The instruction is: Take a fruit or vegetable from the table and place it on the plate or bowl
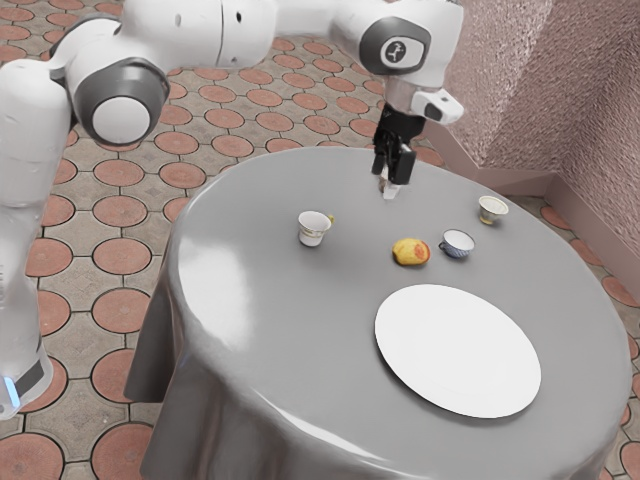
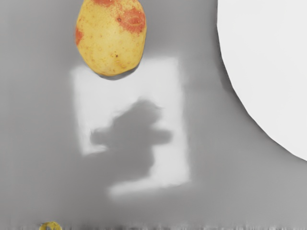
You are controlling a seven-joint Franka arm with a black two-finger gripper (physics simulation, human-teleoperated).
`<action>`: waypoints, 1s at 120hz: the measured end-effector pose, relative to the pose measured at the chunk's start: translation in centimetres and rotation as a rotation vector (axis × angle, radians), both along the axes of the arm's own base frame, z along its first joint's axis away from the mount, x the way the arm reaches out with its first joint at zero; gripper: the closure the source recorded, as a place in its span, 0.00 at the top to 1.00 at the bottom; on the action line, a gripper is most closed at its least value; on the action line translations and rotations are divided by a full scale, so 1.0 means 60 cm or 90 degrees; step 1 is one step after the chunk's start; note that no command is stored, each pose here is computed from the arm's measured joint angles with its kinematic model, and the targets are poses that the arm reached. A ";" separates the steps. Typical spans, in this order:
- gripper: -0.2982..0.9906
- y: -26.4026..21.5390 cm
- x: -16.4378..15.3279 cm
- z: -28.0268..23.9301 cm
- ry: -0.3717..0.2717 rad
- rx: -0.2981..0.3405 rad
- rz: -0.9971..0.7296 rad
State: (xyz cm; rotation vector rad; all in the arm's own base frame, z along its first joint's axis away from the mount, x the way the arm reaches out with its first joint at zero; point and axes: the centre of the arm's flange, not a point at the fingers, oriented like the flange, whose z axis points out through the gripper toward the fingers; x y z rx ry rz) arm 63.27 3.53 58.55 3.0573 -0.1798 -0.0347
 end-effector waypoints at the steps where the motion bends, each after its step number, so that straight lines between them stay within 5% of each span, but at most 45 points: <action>1: 0.75 0.003 0.001 -0.003 0.002 0.002 0.001; 35: 0.75 -0.008 0.029 -0.074 0.039 0.024 -0.011; 120: 0.75 0.007 0.132 -0.203 -0.048 0.047 -0.005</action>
